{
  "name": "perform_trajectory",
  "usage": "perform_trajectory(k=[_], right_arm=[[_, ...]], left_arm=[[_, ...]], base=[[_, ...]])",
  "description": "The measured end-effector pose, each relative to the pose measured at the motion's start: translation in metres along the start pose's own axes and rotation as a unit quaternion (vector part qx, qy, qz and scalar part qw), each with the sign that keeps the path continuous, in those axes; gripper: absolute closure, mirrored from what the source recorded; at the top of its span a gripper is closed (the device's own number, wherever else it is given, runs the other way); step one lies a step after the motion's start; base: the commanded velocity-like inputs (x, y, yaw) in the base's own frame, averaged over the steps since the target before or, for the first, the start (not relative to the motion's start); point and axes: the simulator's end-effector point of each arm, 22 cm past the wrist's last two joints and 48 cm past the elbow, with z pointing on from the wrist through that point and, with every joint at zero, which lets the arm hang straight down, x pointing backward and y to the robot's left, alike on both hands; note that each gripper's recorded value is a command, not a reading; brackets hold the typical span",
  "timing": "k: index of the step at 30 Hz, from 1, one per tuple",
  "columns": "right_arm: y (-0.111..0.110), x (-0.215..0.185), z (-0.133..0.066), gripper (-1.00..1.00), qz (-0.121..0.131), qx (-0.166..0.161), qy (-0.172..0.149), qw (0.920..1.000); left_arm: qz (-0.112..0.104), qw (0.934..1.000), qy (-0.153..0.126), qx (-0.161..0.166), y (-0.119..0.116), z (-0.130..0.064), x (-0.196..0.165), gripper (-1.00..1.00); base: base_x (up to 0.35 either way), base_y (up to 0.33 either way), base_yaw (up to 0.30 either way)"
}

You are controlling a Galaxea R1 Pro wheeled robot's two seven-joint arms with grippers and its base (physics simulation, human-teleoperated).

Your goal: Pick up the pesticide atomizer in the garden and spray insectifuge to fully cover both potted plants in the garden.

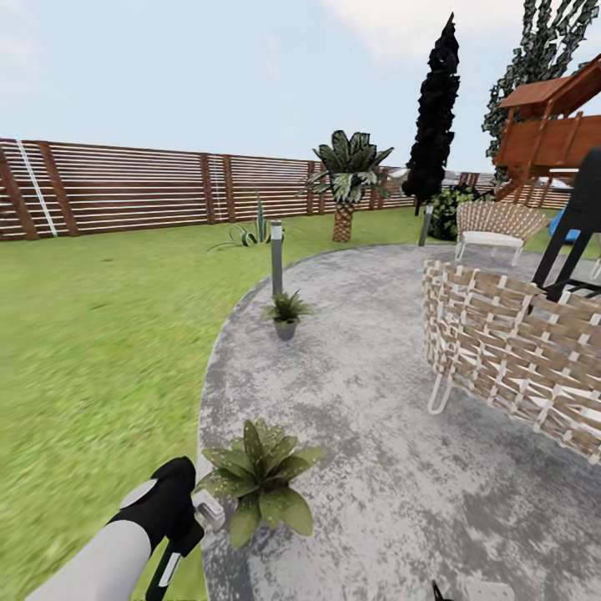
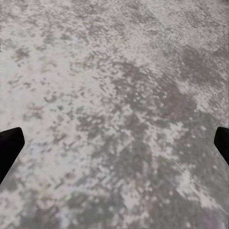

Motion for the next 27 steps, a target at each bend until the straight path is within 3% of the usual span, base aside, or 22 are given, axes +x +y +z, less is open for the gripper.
perform_trajectory(k=[13,21,27], right_arm=[[0.0013,0.0006,-0.0002,-1.00,0.000,-0.001,0.001,1.0000],[0.0013,0.0008,-0.0003,-1.00,0.000,-0.001,0.001,1.0000],[0.0015,0.0009,-0.0003,-1.00,0.000,-0.001,0.001,1.0000]], left_arm=[[0.001,1.0000,-0.001,0.001,-0.0011,0.0000,-0.0008,1.00],[0.000,1.0000,0.001,0.000,-0.0006,0.0005,0.0004,1.00],[0.001,1.0000,0.002,0.003,-0.0030,0.0012,0.0007,1.00]], base=[[0.060,-0.263,0.275],[0.000,-0.050,0.066],[0.000,-0.096,0.253]])
